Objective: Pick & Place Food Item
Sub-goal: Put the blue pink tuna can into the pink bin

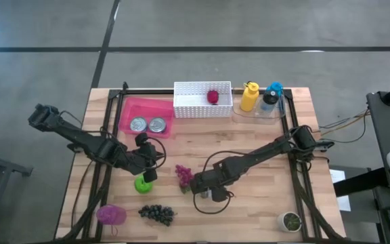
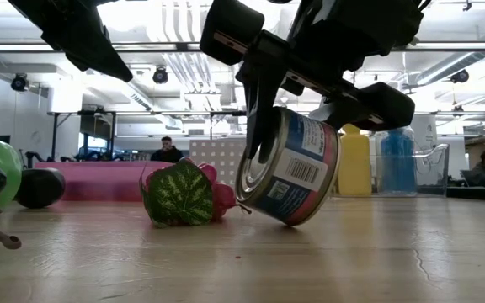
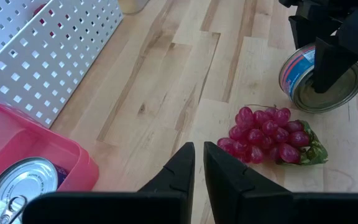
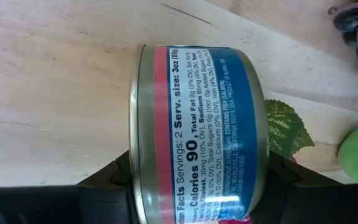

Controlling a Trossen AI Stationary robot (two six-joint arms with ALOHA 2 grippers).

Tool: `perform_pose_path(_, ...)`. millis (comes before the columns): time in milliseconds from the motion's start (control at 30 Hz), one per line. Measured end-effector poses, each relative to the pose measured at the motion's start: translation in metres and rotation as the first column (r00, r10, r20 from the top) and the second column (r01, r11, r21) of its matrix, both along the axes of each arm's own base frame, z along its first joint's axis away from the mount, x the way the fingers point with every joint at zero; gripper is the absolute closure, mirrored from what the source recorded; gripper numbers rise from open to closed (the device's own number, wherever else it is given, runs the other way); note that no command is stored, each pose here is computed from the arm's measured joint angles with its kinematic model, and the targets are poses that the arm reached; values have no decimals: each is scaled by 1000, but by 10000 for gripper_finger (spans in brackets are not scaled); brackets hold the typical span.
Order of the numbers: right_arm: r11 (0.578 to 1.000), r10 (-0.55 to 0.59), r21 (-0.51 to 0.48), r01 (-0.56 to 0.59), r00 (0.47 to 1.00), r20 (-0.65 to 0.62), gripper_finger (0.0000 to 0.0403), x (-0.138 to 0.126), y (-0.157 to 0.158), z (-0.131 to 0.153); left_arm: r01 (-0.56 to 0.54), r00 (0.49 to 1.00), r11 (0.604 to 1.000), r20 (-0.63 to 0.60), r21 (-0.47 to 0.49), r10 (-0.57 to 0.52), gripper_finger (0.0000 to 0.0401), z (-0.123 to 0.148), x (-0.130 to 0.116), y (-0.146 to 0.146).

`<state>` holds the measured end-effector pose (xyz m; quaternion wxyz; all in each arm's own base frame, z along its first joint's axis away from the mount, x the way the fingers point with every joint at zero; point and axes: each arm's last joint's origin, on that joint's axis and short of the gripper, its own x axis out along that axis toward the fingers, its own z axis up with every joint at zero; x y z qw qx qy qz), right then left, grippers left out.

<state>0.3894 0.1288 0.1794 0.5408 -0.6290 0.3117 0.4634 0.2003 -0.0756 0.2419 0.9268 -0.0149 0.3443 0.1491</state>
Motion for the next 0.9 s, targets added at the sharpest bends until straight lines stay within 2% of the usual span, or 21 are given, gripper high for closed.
perform_pose_path(200, 1000, -23, 9, 23, 1000, -2, 218, 0, 0, 0, 0, 1000, 1000, 0, 0, 0, 363, 0, 0, 0)
perform_pose_path(300, 993, -101, 58, 101, 995, -9, 217, 1, 1, 0, 0, 1000, 1000, 0, 0, 0, 363, 0, 0, 0)
perform_pose_path(500, 975, -162, 143, 168, 985, -53, 215, 1, 1, 0, 0, 1000, 1000, 0, 0, 0, 363, 0, 0, 0)
perform_pose_path(800, 974, -169, 145, 175, 984, -53, 220, 2, -2, 0, 0, 1000, 1000, 0, 0, 0, 363, 0, 0, 0)
perform_pose_path(900, 967, -175, 174, 185, 982, -71, 219, 3, -6, 0, 0, 1000, 1000, 0, 0, 0, 363, 0, 0, 0)
